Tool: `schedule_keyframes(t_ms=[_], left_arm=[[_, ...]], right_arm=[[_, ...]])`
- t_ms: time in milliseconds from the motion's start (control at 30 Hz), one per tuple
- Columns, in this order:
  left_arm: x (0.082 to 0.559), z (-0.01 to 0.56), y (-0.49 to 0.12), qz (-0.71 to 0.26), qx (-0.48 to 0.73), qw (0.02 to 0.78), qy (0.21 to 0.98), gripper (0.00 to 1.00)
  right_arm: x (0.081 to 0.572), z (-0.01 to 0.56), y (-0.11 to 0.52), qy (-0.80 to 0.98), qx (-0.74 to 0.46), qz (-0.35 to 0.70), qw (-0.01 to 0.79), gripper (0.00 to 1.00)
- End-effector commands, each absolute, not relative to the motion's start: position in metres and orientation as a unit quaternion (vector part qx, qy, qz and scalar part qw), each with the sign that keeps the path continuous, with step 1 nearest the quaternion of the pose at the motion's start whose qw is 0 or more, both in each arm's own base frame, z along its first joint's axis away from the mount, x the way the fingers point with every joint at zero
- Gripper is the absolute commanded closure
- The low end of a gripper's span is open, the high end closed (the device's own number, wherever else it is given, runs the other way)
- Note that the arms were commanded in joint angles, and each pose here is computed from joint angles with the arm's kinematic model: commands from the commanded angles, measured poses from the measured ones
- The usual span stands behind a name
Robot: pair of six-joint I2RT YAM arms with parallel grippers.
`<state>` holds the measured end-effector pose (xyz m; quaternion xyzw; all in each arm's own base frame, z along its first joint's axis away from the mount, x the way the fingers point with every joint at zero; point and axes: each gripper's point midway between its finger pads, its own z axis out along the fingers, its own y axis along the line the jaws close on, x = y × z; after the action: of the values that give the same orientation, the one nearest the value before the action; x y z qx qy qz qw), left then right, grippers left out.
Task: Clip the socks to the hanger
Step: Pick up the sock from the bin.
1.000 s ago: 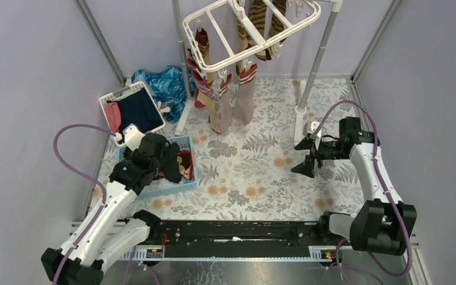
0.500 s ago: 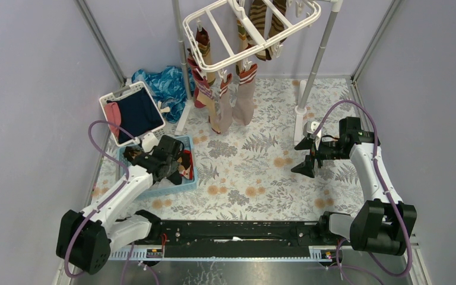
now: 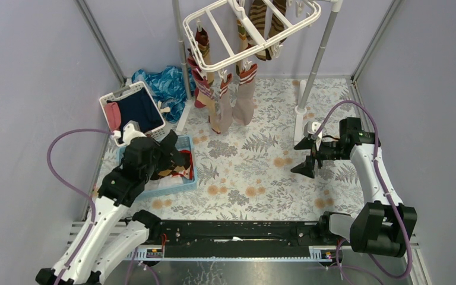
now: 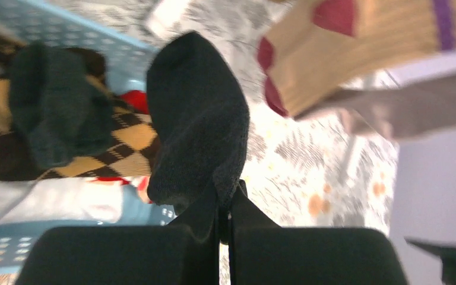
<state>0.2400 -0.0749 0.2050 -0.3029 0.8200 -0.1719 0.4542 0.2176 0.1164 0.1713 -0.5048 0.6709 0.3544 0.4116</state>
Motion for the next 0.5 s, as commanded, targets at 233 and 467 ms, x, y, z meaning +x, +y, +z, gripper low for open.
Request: schedule_keyframes(t_ms=[233,467], left_arm=[[0.220,0.329,-0.179,-0.439,0.022,0.530,0.726,1.00],[0.220,0.341,-0.177,-0.426,0.041,0.545,0.721,1.00]], right_arm=[[0.207,0.206,0.130,0.600,-0.534,0.364,0.472,0.00],[0.201,0.215,0.135,0.574,-0.551,0.364,0.483,0.00]])
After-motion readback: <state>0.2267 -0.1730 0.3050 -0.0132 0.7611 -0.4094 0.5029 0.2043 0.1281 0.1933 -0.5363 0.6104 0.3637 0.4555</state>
